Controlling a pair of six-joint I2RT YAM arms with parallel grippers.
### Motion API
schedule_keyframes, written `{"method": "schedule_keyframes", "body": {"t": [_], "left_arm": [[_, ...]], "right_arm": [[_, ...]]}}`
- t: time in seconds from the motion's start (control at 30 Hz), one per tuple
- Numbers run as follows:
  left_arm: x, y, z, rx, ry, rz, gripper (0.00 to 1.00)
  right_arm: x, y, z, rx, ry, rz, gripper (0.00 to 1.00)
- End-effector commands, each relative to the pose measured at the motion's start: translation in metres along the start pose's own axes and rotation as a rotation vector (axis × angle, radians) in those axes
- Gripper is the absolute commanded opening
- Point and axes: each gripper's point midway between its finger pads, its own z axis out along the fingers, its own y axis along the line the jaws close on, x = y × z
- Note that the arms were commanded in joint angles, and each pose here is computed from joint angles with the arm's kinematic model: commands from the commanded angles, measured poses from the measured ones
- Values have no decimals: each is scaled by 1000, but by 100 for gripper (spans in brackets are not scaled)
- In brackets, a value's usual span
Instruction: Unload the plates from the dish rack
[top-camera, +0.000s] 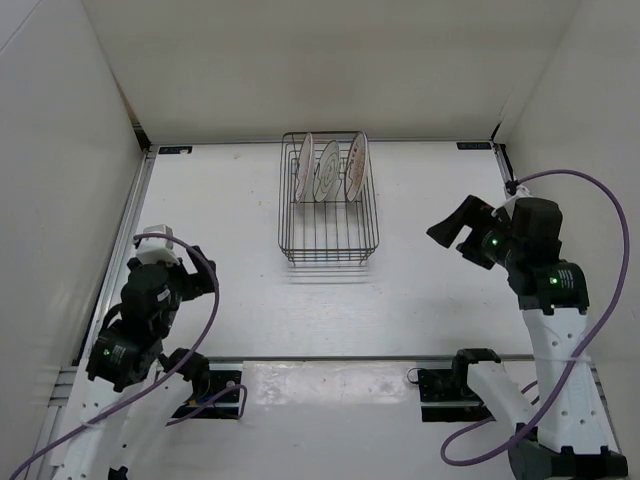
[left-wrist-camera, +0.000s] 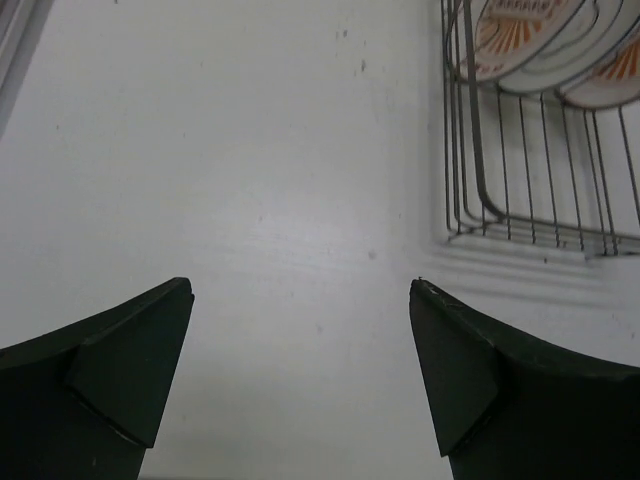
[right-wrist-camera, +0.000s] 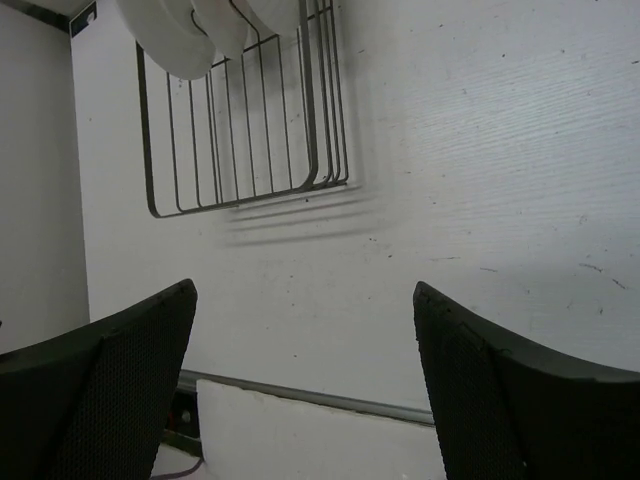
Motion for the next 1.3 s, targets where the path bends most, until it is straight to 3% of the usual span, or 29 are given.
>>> {"method": "schedule_keyframes", "body": {"t": [0.0,0.03,0.07,0.1,0.13,0.2,0.23,0.3,0.37,0.4,0.6,0.63,0.67,0.7,0.73,0.8,0.83,1.0,1.27], "left_arm": [[42,11,-40,-10,293,59,100],[44,16,-46,-30,325,73,100],[34,19,-51,-50,299,61,100],[43,26,-58,-80,342,67,100],[41,32,-59,-117,327,47,100],[48,50,-65,-213,316,18,100],[48,53,-66,-220,289,-2,100],[57,47,-60,-166,286,20,100],[69,42,-55,-106,301,68,100],[77,33,-56,-50,335,67,100],[101,36,-58,-117,489,38,100],[101,33,-53,-107,489,37,100],[104,33,-52,-112,508,53,100],[107,33,-49,-108,521,72,100],[106,33,-46,-107,517,81,100],[111,37,-41,-150,538,68,100],[111,38,-41,-168,548,43,100],[121,37,-40,-189,628,-3,100],[122,31,-41,-161,651,-8,100]], "right_arm": [[-13,2,0,30,-1,-8,90],[-27,-15,0,146,-79,58,90],[-19,-30,-3,235,-47,109,90],[-32,-30,-12,271,-105,144,90],[-37,-36,-16,306,-126,104,90],[-52,-19,-6,194,-177,23,90],[-61,13,-1,22,-195,-11,90],[-73,31,21,-63,-169,7,90],[-88,48,26,-89,-134,8,90],[-88,45,54,-53,-37,29,90],[-115,60,104,-17,-74,-89,90],[-129,87,96,-62,-108,-139,90],[-124,78,119,-5,-59,-149,90],[-142,94,114,-15,-95,-215,90],[-112,85,154,55,35,-245,90],[-141,100,154,126,-72,-333,86],[-130,99,178,158,-44,-363,84],[-140,101,216,300,-133,-501,72],[-130,109,256,426,-201,-657,72]]}}
